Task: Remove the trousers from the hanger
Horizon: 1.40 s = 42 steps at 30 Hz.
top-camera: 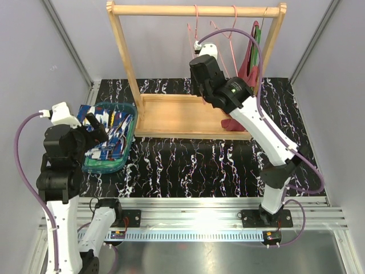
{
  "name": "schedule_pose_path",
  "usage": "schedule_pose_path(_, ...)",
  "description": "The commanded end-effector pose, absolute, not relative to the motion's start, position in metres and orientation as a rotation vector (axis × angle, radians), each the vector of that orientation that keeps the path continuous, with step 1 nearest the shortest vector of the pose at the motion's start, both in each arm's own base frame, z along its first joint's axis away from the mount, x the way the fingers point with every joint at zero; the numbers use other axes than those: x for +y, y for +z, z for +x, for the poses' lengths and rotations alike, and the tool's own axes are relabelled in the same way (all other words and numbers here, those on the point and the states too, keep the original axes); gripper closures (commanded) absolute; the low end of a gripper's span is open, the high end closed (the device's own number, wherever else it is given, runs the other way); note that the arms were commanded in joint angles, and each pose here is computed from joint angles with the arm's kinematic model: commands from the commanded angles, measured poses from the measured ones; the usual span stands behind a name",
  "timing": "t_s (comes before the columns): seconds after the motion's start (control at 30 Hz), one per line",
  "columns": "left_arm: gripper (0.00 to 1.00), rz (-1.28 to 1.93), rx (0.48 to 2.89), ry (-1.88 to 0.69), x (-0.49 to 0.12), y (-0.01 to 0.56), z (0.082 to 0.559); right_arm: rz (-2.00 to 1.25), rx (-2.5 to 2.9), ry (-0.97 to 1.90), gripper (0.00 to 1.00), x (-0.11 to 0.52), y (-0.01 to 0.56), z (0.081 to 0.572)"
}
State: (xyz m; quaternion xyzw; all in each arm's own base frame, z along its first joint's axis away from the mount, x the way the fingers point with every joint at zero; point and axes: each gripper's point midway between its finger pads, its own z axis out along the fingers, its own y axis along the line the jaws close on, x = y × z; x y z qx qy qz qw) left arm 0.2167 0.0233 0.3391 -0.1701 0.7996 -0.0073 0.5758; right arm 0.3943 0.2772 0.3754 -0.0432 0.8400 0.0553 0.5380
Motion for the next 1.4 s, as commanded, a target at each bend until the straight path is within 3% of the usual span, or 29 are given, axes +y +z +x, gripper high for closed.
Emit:
schedule_pose_path(0.0,0.01,-0.322,1.848,0.003,0.021,0.351,0.207,-0.085,1.924,0.294,0.54,0.267,0.421,0.365)
schedule_pose_path(0.03,0.01,-0.297,1.838,-0.023,0.016,0.354,0.207,-0.098,1.919,0.302,0.33,0.267,0.419,0.364)
schedule_pose_path(0.13,0.01,-0.269,1.818,-0.028,0.014,0.358,0.199,-0.138,1.869,0.350,0.06,0.254,0.438,0.343)
schedule_pose_path(0.17,0.01,-0.265,1.812,-0.024,0.014,0.358,0.197,-0.151,1.856,0.362,0.00,0.250,0.442,0.337)
schedule_pose_path(0.47,0.01,-0.204,1.740,0.001,0.014,0.362,0.175,-0.233,1.661,0.378,0.01,0.158,0.484,0.245)
schedule_pose_path(0.7,0.01,-0.159,1.676,0.021,0.015,0.341,0.172,-0.052,1.730,0.037,0.01,0.062,0.417,0.219)
schedule_pose_path(1.03,0.01,-0.179,1.642,0.011,0.016,0.320,0.166,0.067,1.842,-0.057,0.01,0.012,0.341,0.182)
schedule_pose_path(1.37,0.01,-0.175,1.656,-0.030,0.009,0.307,0.170,0.097,1.846,-0.076,0.01,0.007,0.330,0.180)
